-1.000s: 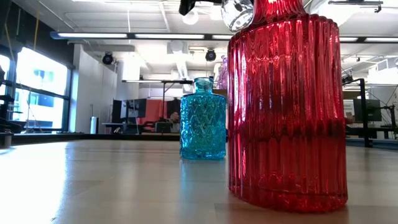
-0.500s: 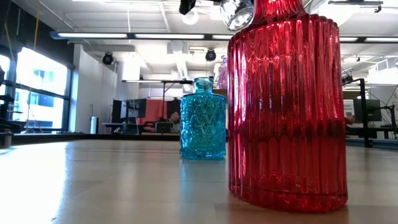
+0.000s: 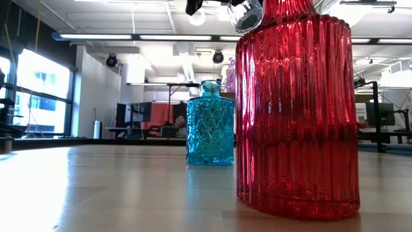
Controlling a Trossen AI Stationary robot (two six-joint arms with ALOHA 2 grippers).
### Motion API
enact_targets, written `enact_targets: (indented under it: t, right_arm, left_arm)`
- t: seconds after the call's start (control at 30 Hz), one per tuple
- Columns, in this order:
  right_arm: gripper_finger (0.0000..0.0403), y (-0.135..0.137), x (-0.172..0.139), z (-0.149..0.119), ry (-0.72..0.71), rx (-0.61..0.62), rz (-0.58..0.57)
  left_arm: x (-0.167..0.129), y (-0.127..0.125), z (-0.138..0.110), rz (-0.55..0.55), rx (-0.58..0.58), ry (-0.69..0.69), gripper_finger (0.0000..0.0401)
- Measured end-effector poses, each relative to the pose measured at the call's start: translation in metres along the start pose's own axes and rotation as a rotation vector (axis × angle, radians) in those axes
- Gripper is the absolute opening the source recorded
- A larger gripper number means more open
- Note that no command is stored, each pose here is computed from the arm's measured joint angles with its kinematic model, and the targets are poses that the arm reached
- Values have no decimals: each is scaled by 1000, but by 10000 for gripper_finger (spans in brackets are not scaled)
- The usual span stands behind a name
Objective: Sort vases onto shelf
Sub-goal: Put the transparent vase on the shelf aligned with the transparent vases
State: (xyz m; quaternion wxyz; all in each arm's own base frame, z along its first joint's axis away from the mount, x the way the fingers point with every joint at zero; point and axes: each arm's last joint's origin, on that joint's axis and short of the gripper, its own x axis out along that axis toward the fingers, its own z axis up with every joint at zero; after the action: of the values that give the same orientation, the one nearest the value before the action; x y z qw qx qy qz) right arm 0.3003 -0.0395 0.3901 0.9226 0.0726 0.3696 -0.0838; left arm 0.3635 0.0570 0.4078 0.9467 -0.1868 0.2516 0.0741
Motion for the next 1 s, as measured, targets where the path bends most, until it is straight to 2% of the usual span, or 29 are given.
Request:
enact_targets:
  t: [0.27, 0.53, 0.87, 1.0]
  right_arm:
    - [270, 0, 0, -1, 4, 0, -1]
    - [271, 0, -1, 0, 0, 0, 0]
    - [273, 0, -1, 0, 1, -2, -1]
    - [273, 0, -1, 0, 1, -2, -2]
  left_arm:
    - [0, 1, 0, 4, 7, -1, 100]
    - [0, 2, 3, 1, -11, -24, 118]
    - [0, 2, 4, 27, -12, -39, 121]
    - [0, 2, 4, 27, -46, -41, 121]
